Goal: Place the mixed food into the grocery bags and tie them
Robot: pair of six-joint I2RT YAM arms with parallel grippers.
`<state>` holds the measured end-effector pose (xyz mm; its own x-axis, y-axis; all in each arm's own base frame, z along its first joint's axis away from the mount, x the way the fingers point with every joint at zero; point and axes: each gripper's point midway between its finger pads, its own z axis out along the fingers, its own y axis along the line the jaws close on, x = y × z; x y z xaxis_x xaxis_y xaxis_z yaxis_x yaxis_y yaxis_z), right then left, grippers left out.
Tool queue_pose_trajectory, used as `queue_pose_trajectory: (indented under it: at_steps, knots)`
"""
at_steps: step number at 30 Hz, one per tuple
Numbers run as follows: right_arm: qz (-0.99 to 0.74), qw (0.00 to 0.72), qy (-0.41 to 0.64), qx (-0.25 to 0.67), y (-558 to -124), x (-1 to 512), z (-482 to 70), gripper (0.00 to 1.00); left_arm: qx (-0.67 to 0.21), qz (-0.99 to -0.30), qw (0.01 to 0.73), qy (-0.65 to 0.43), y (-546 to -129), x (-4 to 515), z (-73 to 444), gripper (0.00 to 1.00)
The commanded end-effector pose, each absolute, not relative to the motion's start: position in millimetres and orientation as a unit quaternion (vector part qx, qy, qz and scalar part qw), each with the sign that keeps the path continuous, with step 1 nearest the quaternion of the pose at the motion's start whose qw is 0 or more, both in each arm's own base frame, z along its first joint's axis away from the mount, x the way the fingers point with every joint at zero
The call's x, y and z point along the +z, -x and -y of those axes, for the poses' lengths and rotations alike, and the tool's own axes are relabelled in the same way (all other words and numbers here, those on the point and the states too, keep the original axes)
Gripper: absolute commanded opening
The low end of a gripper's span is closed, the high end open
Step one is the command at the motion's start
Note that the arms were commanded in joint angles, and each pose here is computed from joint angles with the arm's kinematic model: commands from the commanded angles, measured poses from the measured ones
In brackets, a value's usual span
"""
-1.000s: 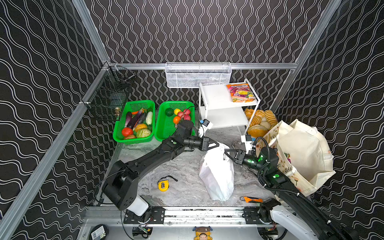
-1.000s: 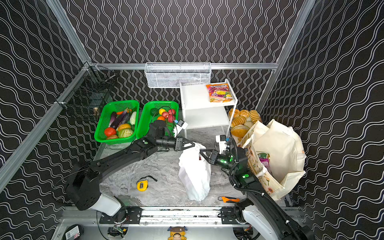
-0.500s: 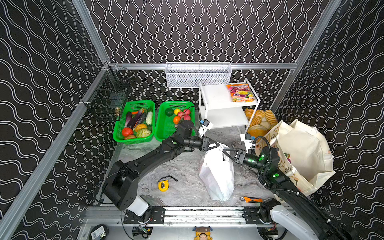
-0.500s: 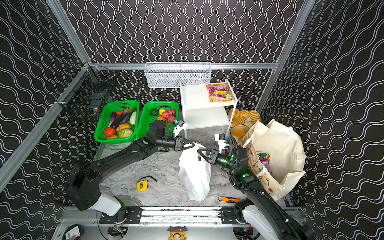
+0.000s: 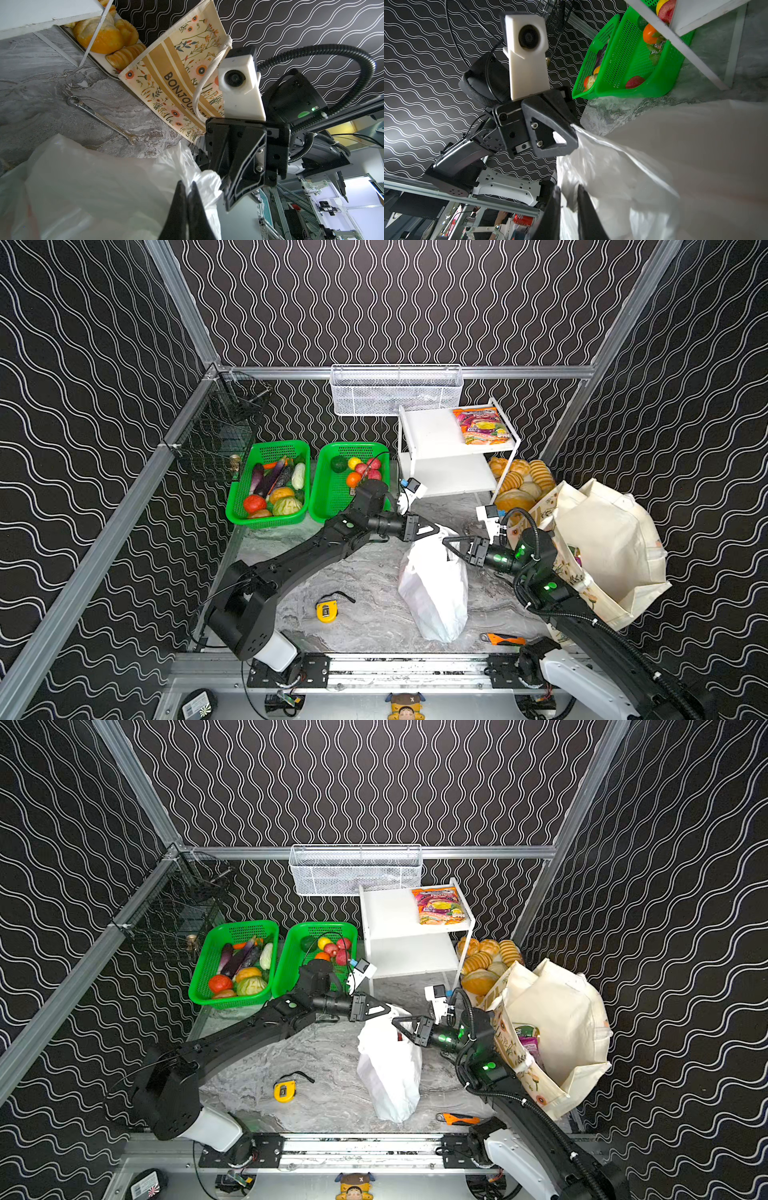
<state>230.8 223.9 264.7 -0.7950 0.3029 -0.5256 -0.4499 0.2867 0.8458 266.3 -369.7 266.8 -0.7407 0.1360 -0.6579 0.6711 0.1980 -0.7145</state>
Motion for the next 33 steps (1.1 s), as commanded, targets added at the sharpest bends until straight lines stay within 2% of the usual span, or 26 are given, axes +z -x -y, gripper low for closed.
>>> queue_pose_trajectory:
  at_steps: [1, 5, 9, 12, 13, 14, 16, 19, 21, 26, 30, 33]
  knots:
    - [-0.737, 0.335, 0.050, 0.584, -236.1, 266.8, -222.1, 0.19, -0.577, -0.730, 0.238, -0.280, -265.0, 272.4, 371.7, 0.00]
    - [-0.738, 0.339, 0.047, 0.581, -239.4, 266.7, -221.9, 0.17, -0.576, -0.731, 0.237, -0.280, -265.0, 272.0, 371.7, 0.00]
    - [-0.743, 0.343, 0.045, 0.573, -241.6, 265.1, -221.0, 0.00, -0.574, -0.732, 0.239, -0.279, -265.3, 271.9, 371.3, 0.00]
    - [-0.745, 0.353, 0.037, 0.565, -242.3, 263.1, -216.8, 0.00, -0.567, -0.735, 0.245, -0.280, -265.8, 273.9, 369.5, 0.01]
    - [-0.745, 0.356, 0.035, 0.563, -241.9, 263.1, -215.5, 0.00, -0.562, -0.736, 0.246, -0.285, -264.7, 275.1, 368.0, 0.10]
    - [-0.746, 0.357, 0.035, 0.561, -241.4, 262.7, -214.7, 0.00, -0.554, -0.740, 0.250, -0.288, -264.0, 276.6, 365.6, 0.25]
    - [-0.749, 0.355, 0.031, 0.558, -241.4, 260.2, -213.7, 0.00, -0.536, -0.746, 0.262, -0.296, -262.6, 280.8, 360.1, 0.41]
    - [-0.751, 0.356, 0.024, 0.556, -241.7, 256.6, -212.2, 0.00, -0.508, -0.759, 0.274, -0.301, -260.2, 283.8, 345.5, 0.56]
    - [-0.749, 0.356, 0.023, 0.558, -241.9, 256.7, -212.1, 0.00, -0.496, -0.767, 0.281, -0.295, -259.0, 284.6, 331.9, 0.59]
    - [-0.748, 0.356, 0.023, 0.560, -242.8, 258.2, -213.1, 0.00, -0.493, -0.769, 0.302, -0.272, -252.6, 286.2, 292.6, 0.62]
    - [-0.745, 0.356, 0.022, 0.563, -243.7, 260.4, -213.7, 0.00, -0.501, -0.759, 0.280, -0.309, -225.8, 266.6, 282.9, 0.48]
    - [-0.746, 0.357, 0.022, 0.562, -244.8, 261.7, -213.9, 0.00, -0.511, -0.751, 0.267, -0.321, -210.3, 248.0, 280.7, 0.46]
